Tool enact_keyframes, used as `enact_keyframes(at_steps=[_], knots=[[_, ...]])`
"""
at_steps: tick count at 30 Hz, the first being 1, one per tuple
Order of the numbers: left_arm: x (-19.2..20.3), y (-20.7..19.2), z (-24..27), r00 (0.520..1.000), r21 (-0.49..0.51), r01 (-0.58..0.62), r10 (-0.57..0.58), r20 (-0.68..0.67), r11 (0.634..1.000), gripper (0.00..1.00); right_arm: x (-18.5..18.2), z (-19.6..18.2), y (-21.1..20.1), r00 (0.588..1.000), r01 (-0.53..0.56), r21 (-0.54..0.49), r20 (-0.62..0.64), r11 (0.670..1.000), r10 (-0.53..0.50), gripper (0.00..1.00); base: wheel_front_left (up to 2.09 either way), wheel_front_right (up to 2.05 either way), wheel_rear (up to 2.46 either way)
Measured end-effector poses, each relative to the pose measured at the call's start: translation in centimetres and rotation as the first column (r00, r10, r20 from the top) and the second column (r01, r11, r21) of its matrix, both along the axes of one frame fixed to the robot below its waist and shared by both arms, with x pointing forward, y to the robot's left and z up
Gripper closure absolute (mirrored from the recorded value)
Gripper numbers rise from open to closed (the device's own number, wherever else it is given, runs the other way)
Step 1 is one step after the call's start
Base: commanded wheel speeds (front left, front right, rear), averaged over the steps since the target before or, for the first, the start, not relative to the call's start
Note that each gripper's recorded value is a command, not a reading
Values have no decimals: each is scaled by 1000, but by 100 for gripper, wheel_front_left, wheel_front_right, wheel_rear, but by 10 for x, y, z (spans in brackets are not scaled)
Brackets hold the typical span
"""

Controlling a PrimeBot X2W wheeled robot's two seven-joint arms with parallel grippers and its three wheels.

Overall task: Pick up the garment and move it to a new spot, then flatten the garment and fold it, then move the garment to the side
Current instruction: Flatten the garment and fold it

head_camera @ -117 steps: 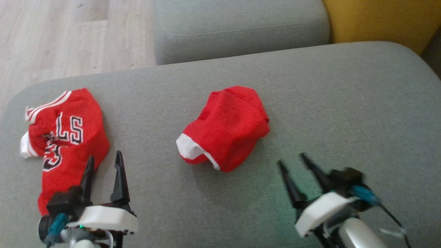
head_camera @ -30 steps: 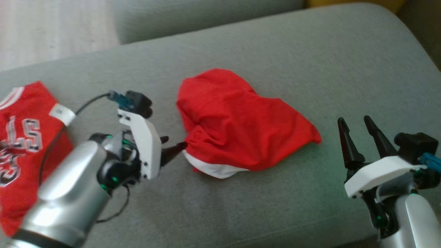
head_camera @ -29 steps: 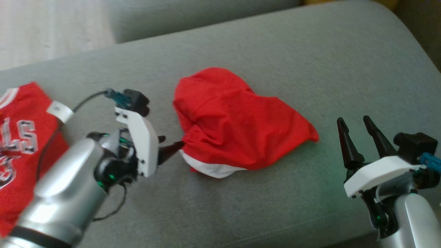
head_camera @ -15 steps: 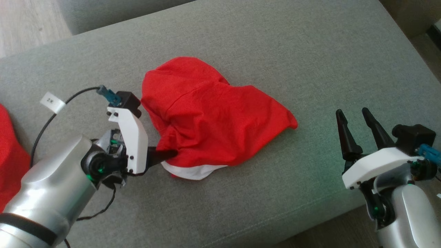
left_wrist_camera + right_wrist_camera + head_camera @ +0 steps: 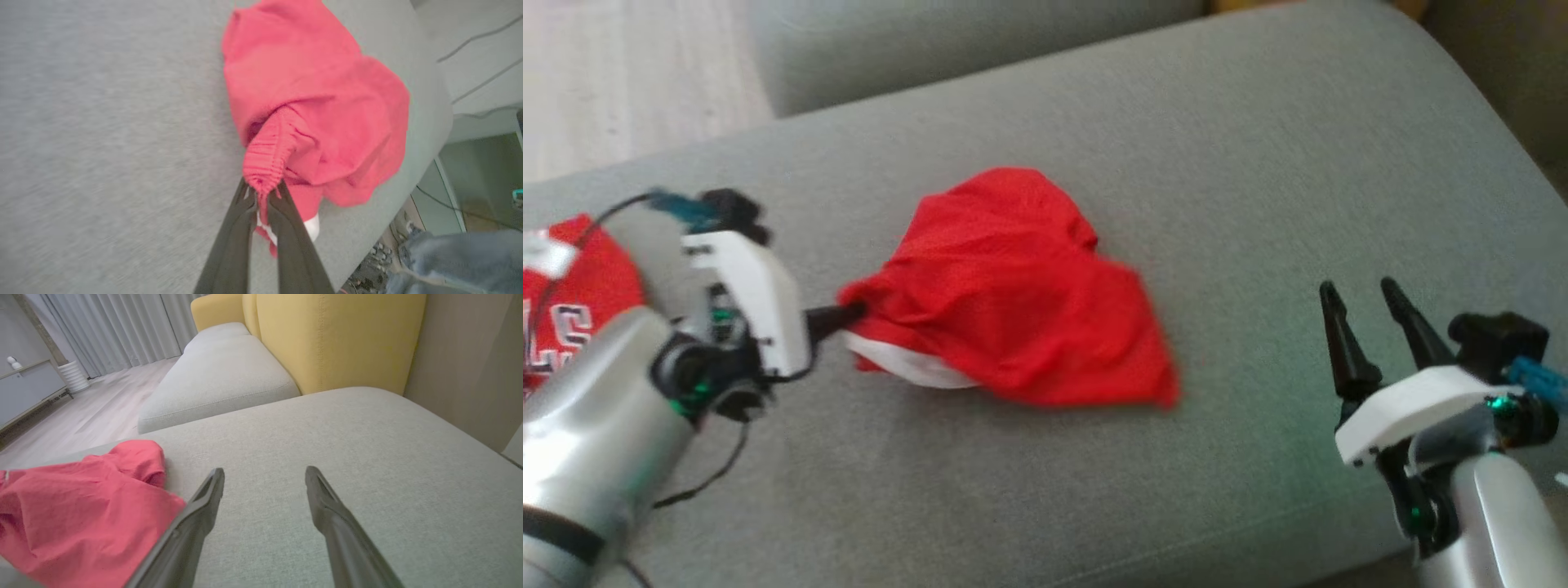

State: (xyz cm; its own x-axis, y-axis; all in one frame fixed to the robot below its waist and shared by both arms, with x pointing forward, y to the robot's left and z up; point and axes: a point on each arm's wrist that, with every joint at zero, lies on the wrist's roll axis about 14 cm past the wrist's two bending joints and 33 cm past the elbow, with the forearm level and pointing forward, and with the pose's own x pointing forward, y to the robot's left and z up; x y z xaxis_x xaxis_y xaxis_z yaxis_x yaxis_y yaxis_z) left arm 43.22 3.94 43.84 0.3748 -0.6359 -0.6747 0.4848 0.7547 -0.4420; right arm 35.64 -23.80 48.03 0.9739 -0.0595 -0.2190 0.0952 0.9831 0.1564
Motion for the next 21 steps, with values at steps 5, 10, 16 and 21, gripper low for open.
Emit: enact_keyframes(at_steps=[5,10,16,21], knots=[[5,45,0,990,32,-137,136,34,990,100,-3,-2,12,999,-34,9,-9,999,34,0,0,0,0],[-19,96,-35,964,113,-264,264,16,958,100,-2,1,20,998,-60,6,-2,998,60,0,0,0,0],[-34,110,-49,948,112,-319,315,56,941,0,-3,-2,27,997,-82,3,-11,997,82,0,0,0,0],[-22,103,-20,936,82,-273,244,254,959,0,-2,-4,39,993,-116,6,-17,993,116,0,0,0,0]])
